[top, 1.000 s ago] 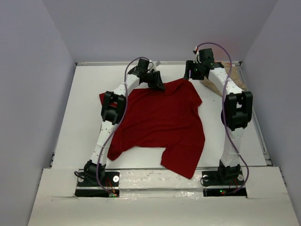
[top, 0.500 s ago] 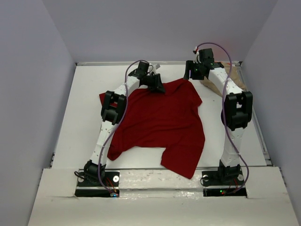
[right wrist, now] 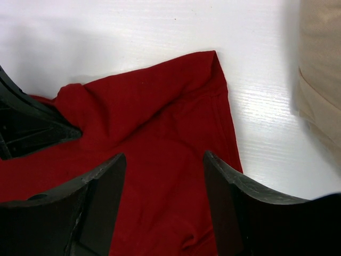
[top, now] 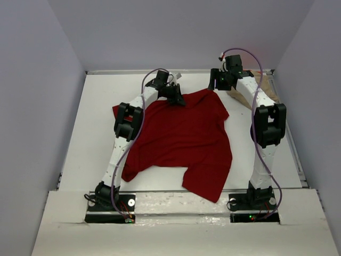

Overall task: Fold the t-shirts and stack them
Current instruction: Flatten the tshirt out

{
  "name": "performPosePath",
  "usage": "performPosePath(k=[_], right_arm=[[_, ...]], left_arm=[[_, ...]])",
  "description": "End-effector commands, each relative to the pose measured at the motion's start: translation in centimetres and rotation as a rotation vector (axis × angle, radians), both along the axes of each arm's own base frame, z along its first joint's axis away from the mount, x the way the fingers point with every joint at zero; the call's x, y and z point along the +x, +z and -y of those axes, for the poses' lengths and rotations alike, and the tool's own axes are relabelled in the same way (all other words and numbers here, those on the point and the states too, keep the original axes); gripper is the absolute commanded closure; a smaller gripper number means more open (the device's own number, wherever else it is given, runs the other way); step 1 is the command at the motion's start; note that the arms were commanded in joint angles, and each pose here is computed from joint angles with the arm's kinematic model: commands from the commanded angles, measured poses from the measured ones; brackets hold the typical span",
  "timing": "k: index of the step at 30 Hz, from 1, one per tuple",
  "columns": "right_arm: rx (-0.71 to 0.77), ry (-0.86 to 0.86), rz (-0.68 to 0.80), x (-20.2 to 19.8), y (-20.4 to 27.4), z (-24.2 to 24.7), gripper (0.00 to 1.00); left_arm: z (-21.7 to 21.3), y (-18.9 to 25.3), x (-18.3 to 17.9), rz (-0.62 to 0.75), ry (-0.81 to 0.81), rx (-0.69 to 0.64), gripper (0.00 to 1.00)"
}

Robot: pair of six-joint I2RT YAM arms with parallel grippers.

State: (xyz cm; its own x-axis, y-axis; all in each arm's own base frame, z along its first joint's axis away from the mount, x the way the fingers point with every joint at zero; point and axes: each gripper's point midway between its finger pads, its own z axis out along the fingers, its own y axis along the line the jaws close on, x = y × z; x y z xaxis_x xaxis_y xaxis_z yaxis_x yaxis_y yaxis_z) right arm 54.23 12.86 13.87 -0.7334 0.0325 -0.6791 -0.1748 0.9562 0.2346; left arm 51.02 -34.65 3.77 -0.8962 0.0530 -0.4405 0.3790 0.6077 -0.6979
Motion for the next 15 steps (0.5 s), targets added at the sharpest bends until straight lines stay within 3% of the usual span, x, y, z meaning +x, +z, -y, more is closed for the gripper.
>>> performPosePath(k=[1,15], right_arm=[[0.009,0.008,0.092,0.8,3.0,-0.1,0.35],[0.016,0.008,-0.004,-0.8,-1.1,-0.7,0.37]], left_arm=[[0.8,5.9,0.3,0.102,-0.023,-0.045,1.0],[0.5,14.5,2.2,0.368,-0.004,-0.003,1.0]])
